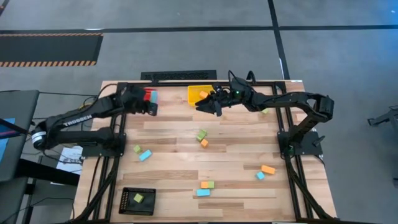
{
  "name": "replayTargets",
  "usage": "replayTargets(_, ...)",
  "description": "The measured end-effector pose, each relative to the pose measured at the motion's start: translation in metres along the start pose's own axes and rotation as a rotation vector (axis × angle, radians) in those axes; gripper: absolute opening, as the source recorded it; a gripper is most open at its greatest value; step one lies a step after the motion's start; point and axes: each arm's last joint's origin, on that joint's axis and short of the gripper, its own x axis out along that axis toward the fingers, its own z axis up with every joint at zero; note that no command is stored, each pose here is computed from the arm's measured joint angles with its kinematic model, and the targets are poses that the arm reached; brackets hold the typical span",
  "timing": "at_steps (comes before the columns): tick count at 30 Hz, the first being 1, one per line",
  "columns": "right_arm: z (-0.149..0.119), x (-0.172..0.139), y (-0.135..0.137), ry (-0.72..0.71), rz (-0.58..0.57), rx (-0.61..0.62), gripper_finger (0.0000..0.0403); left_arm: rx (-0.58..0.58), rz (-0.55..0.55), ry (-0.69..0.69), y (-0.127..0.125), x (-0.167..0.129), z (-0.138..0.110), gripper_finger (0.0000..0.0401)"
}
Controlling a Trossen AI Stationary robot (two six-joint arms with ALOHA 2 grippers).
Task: Sort & place blocks by color
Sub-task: Put the wooden blue block into the red bin
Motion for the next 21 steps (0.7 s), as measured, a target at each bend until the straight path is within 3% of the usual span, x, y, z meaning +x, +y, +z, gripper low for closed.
replayTargets(8,-0.001,0.000,0.000,0.012,-0.005,0.008,0.0282,-0.128,0.239,0.197,0.034,0.028,0.017,0.0027)
replayTargets(21,-0.010,0.003,0.000,0.080,-0.016,0.042,0.0282,-0.092,0.287,0.396,0.060,0.076,0.075,0.0031)
